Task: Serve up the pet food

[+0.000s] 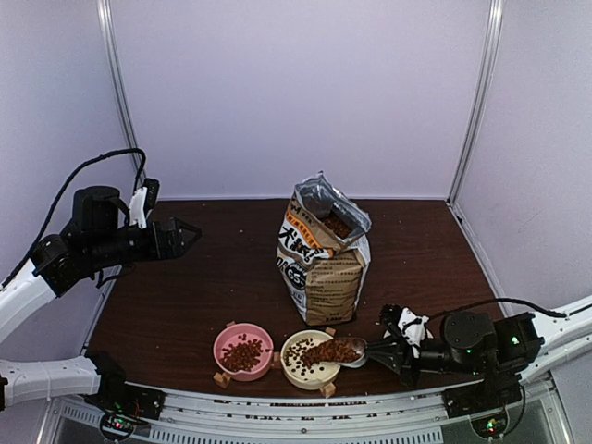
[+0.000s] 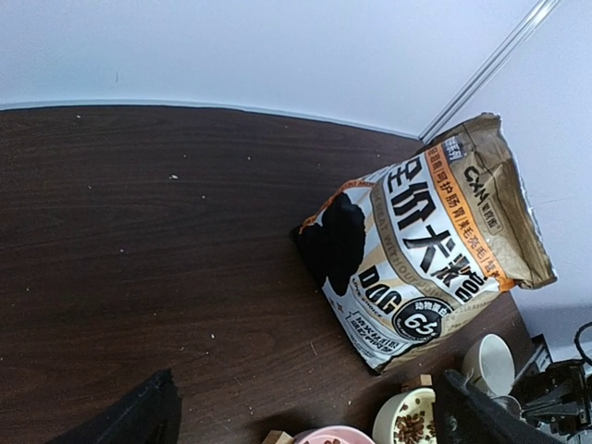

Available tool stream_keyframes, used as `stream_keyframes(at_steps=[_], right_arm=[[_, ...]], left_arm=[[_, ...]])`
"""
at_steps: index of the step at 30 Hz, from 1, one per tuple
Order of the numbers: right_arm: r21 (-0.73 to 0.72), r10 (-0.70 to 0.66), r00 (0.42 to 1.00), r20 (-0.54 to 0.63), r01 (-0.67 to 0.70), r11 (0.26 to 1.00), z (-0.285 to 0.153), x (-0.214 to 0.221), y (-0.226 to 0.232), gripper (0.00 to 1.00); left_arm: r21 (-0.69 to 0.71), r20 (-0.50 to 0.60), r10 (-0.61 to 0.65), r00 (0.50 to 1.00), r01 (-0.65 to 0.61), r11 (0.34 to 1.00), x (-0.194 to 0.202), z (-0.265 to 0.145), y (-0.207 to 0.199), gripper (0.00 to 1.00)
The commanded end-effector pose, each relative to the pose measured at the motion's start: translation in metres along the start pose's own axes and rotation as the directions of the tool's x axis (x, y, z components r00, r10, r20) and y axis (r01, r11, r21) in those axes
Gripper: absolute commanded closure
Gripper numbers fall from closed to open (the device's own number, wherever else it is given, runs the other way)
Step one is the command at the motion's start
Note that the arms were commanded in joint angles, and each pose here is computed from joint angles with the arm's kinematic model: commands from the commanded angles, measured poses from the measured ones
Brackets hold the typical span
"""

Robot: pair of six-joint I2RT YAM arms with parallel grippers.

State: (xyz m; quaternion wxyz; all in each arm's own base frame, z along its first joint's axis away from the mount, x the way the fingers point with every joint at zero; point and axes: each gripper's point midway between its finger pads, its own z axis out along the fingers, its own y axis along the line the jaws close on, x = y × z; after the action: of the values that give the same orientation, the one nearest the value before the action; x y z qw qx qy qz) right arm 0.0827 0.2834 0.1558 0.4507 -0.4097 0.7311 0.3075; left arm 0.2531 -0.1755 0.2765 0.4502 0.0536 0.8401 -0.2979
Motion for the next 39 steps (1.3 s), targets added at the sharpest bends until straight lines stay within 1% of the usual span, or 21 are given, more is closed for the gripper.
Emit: stream_keyframes(at_steps=[1,8,15,18,30,39], right_arm=[[0.02,0.024,1.0,0.013,-0.024,1.0,-0.003,-0.018,0.0,1.0],[0.036,0.018,0.999,-0.039,-0.016,0.999,-0.003,-0.018,0.0,1.0],[0.043,0.002,0.993,-0.121,0.003,0.999,-0.002,-0.019,0.004,1.0],[0.044,-0.012,0.985,-0.173,0.02,0.999,-0.002,-0.017,0.005,1.0],[0.039,-0.07,0.949,-0.307,0.086,0.995,0.007,-0.027,0.016,1.0],[0.062,-0.105,0.945,-0.31,0.131,0.989,0.011,-0.045,0.016,1.0]], left_arm=[[0.041,0.051,0.034,0.998,-0.036,0.999,-0.018,-0.011,-0.012,0.02],[0.046,0.045,0.066,0.997,-0.068,0.997,-0.02,-0.015,-0.015,0.02],[0.063,0.03,0.106,0.994,-0.108,0.992,-0.021,-0.019,-0.021,0.02],[0.075,0.024,0.13,0.991,-0.131,0.989,-0.022,-0.021,-0.025,0.02],[0.109,0.017,0.193,0.981,-0.194,0.975,-0.02,-0.023,-0.031,0.02],[0.119,0.025,0.191,0.981,-0.193,0.974,-0.019,-0.026,-0.032,0.02]])
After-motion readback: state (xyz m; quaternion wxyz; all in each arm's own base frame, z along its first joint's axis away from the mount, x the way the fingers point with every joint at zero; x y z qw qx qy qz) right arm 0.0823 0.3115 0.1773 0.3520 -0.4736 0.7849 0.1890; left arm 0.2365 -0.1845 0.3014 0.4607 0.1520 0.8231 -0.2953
